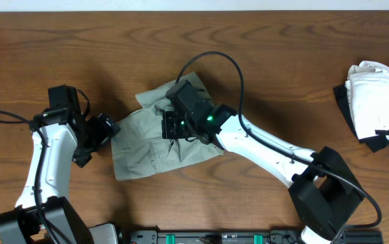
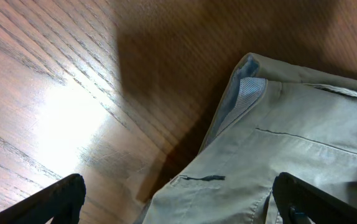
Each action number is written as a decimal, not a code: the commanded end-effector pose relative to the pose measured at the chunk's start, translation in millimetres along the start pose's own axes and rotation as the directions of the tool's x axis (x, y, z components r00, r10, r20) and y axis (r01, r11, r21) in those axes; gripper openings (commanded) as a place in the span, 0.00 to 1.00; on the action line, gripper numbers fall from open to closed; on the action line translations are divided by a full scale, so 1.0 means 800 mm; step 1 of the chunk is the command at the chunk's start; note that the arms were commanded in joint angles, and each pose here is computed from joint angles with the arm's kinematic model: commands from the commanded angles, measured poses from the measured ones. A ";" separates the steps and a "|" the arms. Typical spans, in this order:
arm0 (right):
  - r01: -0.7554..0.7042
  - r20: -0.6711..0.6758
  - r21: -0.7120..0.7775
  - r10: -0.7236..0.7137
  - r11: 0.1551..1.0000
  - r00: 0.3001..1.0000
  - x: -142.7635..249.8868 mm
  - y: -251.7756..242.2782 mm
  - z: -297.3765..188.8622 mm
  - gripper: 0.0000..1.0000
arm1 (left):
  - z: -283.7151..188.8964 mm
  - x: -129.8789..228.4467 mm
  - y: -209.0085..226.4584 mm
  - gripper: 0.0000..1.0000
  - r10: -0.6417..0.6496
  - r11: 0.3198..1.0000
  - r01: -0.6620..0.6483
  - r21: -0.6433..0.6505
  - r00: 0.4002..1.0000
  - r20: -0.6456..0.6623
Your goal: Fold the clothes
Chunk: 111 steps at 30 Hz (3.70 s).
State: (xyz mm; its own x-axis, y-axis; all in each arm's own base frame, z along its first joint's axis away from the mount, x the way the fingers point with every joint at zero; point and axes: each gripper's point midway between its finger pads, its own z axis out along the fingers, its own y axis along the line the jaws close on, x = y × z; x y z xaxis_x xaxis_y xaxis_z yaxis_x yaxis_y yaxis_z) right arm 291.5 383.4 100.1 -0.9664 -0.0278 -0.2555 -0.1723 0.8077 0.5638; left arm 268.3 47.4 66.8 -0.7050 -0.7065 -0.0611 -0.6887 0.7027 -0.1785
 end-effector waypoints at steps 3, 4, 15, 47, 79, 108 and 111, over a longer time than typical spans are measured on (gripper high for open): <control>0.029 -0.008 -0.025 -0.029 0.999 1.000 0.015 0.021 0.004 0.01 | -0.006 -0.005 0.002 0.98 0.010 1.000 -0.009 -0.006 1.000 0.021; 0.027 -0.008 -0.030 -0.027 0.999 1.000 0.017 0.024 0.005 0.01 | -0.006 -0.005 0.003 0.98 0.009 1.000 -0.009 -0.006 1.000 0.022; 0.023 0.033 0.026 -0.024 0.999 0.999 0.010 0.013 0.005 0.01 | -0.008 -0.011 0.014 0.98 -0.029 1.000 0.030 -0.011 0.999 0.023; 0.037 0.082 0.436 -0.081 0.899 0.993 -0.058 -0.166 -0.048 0.01 | -0.008 -0.009 0.015 0.98 -0.030 0.999 0.031 -0.014 0.999 0.018; 0.073 0.416 0.269 -0.184 0.960 0.891 -0.122 -0.054 -0.229 0.06 | -0.008 -0.007 0.015 0.98 -0.043 0.999 0.043 -0.012 0.999 0.013; 0.178 0.060 0.298 -0.204 0.938 0.977 -0.082 -0.152 0.056 0.01 | -0.008 -0.007 0.016 0.98 -0.042 0.999 0.043 -0.014 0.999 0.010; 0.174 0.115 0.319 -0.220 0.932 0.969 -0.097 -0.136 0.018 0.01 | -0.008 -0.006 0.016 0.98 -0.042 0.999 0.042 -0.015 0.999 0.009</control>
State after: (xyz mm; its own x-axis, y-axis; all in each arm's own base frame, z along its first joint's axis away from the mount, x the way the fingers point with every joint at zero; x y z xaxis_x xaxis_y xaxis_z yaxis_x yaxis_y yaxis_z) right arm 387.4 306.8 13.4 -0.9047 -0.1338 -0.4045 -0.2472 0.9381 0.2425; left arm 261.0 57.0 66.0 -0.6768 -0.7349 -0.0437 -0.7205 0.6734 -0.1656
